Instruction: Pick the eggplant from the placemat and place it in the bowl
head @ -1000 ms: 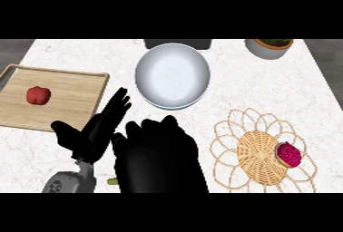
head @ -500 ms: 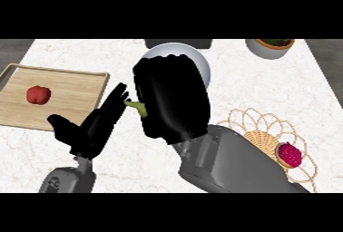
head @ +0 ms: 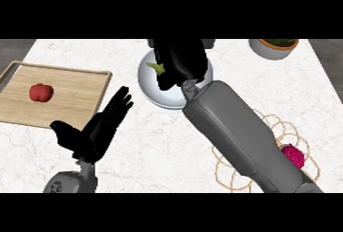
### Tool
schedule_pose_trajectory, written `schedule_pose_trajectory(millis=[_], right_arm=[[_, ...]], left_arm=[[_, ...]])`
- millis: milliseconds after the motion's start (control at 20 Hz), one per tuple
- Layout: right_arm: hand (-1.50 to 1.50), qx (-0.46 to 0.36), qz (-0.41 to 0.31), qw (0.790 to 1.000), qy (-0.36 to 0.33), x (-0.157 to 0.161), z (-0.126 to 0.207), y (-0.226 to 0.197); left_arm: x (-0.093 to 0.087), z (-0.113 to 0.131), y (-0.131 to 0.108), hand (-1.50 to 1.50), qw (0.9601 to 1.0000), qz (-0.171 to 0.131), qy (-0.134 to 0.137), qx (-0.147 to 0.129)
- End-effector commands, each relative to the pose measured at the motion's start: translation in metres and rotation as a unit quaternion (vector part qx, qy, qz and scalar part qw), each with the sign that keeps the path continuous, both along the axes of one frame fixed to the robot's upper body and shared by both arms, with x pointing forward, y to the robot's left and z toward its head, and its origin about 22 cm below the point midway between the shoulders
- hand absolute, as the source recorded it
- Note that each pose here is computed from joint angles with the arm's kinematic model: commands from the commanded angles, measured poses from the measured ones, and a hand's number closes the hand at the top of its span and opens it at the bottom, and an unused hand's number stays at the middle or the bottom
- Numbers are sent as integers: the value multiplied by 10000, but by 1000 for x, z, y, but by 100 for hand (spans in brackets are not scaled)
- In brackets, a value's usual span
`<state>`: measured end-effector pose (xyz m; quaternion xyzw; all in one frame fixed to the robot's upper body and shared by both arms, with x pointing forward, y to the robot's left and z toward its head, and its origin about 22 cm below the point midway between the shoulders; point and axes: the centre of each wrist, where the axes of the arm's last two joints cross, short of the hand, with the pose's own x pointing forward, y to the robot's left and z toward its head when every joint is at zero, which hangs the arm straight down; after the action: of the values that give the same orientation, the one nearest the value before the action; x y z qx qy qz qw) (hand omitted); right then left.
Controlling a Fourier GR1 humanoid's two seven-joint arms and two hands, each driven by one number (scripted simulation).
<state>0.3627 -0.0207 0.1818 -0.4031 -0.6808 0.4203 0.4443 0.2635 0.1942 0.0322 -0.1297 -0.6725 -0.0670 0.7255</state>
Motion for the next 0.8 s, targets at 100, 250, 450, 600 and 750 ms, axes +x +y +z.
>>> schedule_pose_trajectory(millis=[100, 250, 450, 600, 750], right_arm=[[150, -434, -236, 9988, -18, 47, -38, -6], [150, -854, -561, 9919, 754, 64, -49, -25], [-150, -123, -1048, 9880, 1127, 75, -54, -28], [-150, 268, -631, 9921, 1053, 82, -51, -34], [-150, 918, -505, 9884, 1101, 81, -77, -53]], left_arm=[[14, 7, 9, 0, 10000, 54, 1, 32], [10, 2, 5, 0, 10000, -60, -25, -40], [3, 9, -25, 0, 9998, -164, -100, -85], [22, 6, -15, 0, 9998, -151, -152, 55], [6, 4, -11, 0, 9996, -238, -124, 14]])
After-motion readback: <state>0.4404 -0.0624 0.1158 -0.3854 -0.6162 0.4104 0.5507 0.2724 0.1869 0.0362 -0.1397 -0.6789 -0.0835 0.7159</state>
